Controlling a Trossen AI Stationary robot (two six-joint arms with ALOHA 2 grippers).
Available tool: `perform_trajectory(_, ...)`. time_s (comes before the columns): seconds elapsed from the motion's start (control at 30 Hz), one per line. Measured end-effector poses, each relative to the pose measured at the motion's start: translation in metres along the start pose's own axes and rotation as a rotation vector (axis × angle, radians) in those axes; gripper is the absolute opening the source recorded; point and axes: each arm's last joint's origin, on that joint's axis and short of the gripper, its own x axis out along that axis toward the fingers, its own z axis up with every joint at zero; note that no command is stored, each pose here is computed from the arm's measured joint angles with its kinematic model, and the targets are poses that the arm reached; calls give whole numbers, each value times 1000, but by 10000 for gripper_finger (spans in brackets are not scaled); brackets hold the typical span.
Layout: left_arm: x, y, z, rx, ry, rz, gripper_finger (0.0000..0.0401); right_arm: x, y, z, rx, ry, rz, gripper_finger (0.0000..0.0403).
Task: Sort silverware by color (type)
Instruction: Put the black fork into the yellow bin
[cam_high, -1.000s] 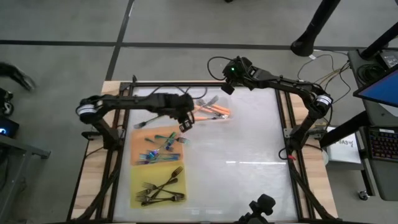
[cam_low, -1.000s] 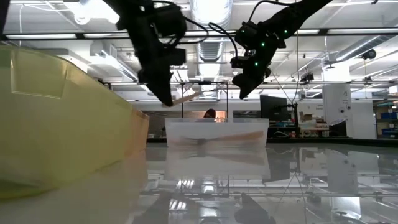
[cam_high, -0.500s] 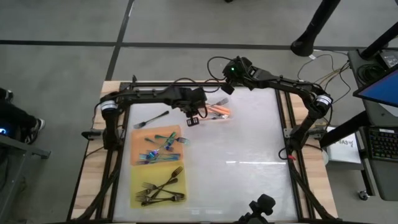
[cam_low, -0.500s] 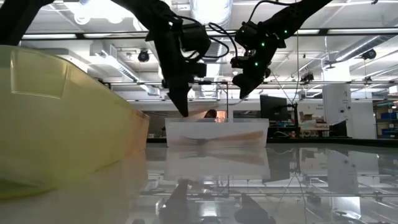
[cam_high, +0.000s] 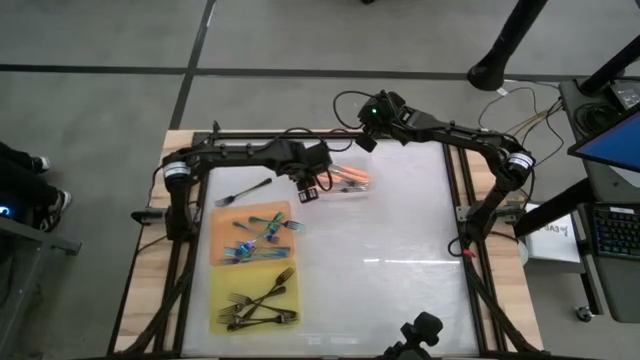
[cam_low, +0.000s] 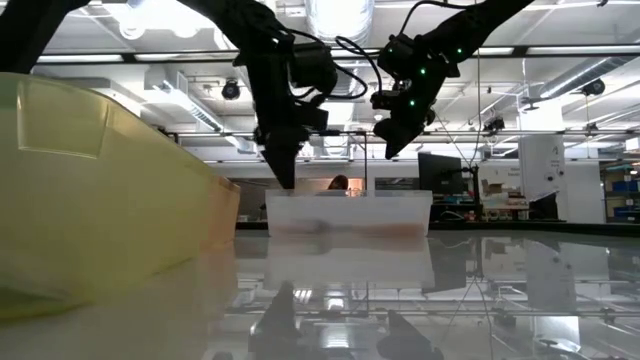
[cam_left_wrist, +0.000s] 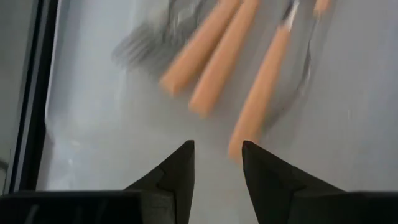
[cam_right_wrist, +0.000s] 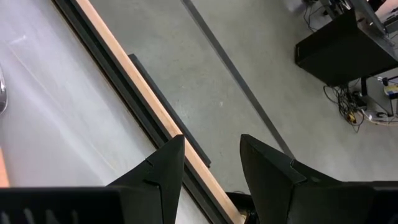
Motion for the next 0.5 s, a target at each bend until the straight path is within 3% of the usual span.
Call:
perform_trajectory(0.23, -29, 0, -43, -113, 108, 20, 115, 0, 0, 0, 0, 0, 0, 148)
perform_trajectory(0.5, -28, 9, -102, -261, 20, 45, 115, 0, 0, 0, 0, 0, 0, 148)
